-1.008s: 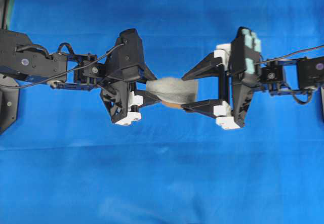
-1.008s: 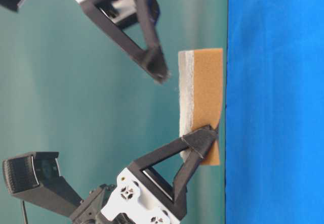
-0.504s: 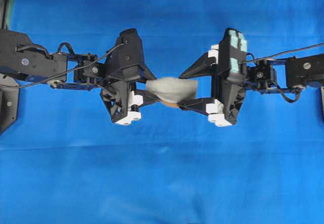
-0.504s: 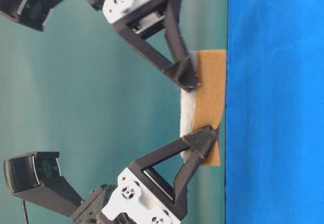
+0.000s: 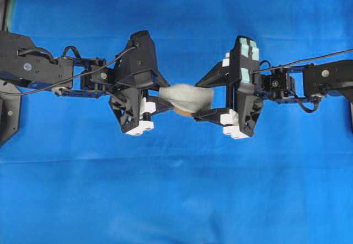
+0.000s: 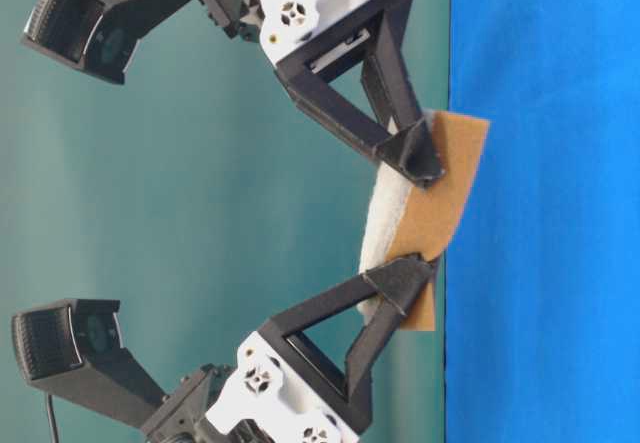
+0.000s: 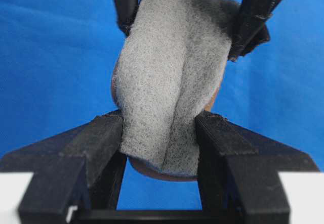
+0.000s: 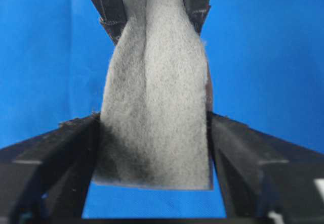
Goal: Hand over the sponge with the left arm and wipe it with the right arm.
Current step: 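Close the right gripper on the sponge's free end, then open the left gripper and pull it back, leaving sponge in right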
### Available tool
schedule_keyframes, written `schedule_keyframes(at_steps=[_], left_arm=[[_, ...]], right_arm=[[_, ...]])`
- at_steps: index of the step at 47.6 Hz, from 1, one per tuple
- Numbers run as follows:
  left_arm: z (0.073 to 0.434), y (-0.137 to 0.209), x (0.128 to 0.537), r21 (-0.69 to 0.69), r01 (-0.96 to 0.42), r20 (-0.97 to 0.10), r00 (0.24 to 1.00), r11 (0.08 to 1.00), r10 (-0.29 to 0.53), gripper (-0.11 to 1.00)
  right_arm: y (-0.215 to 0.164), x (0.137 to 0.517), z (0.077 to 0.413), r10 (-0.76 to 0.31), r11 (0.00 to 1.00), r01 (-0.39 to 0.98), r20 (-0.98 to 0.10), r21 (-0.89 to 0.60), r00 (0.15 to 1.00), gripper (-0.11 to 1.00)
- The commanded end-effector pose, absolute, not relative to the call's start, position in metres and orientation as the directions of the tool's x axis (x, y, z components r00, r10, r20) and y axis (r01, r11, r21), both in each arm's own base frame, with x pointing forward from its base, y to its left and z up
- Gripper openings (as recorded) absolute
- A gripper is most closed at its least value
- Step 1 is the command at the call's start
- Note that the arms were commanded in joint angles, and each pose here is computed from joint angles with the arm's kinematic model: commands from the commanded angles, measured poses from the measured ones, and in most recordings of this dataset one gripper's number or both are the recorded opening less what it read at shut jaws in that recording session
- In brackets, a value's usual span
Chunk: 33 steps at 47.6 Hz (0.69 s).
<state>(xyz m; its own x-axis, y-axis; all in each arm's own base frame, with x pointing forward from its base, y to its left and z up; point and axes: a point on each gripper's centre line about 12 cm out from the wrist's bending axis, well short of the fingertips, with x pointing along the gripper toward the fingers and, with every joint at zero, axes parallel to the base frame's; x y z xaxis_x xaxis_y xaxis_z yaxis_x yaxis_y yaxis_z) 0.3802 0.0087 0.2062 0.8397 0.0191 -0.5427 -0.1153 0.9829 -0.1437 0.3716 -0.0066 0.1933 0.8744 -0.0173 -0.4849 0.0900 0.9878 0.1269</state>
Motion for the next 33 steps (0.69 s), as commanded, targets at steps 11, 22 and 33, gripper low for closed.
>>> schedule_keyframes(at_steps=[11, 22, 33], left_arm=[[0.221, 0.008, 0.384, -0.148, -0.104, -0.486, 0.874, 0.984, 0.02, 0.3], [0.227, 0.009, 0.383, -0.153, -0.1, -0.448, 0.894, 0.983, 0.022, 0.29], [0.237, 0.008, 0.369, -0.153, -0.095, -0.419, 0.908, 0.984, 0.022, 0.78]], right_arm=[[-0.007, 0.375, 0.209, -0.015, 0.993, 0.067, -0.459, 0.097, 0.888, 0.2], [-0.007, 0.371, 0.212, -0.015, 0.993, 0.07, -0.467, 0.099, 0.884, 0.19], [-0.003, 0.363, 0.219, -0.007, 0.993, 0.061, -0.47, 0.099, 0.883, 0.19]])
